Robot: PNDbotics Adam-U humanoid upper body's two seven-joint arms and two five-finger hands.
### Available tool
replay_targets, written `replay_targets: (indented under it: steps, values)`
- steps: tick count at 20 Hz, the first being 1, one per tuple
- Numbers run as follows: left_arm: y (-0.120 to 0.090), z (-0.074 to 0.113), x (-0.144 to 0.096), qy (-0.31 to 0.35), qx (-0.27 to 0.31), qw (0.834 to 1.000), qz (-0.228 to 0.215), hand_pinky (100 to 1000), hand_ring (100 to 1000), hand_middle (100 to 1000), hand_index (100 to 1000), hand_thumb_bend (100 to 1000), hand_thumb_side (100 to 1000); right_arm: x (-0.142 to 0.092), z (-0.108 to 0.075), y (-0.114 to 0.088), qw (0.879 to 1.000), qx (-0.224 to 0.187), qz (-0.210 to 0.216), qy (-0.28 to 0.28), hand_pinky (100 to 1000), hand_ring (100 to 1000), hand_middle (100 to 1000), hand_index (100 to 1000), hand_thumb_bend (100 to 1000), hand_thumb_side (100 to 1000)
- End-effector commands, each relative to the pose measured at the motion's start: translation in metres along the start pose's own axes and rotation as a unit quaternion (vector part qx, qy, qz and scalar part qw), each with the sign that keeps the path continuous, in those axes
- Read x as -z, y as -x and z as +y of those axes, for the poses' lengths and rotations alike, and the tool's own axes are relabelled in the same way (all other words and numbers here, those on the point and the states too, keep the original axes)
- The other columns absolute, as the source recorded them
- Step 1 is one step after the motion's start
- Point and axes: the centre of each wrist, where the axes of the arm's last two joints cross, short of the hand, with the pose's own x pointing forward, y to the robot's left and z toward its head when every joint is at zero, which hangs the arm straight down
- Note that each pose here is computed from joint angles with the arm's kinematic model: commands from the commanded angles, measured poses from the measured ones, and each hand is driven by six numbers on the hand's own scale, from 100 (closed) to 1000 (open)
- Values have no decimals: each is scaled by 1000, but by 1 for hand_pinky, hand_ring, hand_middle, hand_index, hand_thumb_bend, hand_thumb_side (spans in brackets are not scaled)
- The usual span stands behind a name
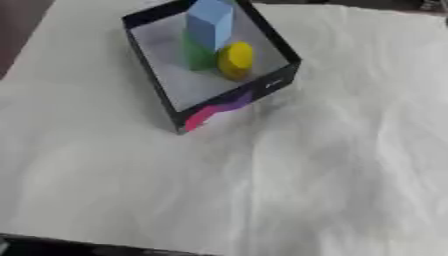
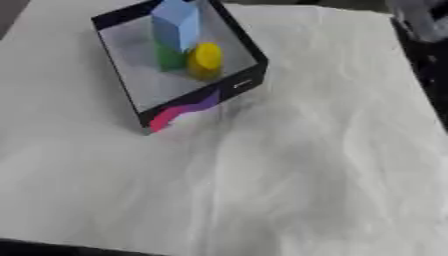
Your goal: Pick up objects on the table and place them in the box.
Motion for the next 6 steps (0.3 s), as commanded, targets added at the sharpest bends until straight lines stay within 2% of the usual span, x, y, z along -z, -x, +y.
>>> replay_targets:
  steps: [1,6]
  values:
    - [-8,7,7,-6,18,1000,-19,728,619,767,828,443,500,-13,-28,-20,998,-11,-44,52,948,818,745,893,100,155]
    - [-7,10,6,-15,22,1000,-14,727,615,767,829,437,511,-40,-29,-27,992,39,-34,114,945,800,734,890,100,200]
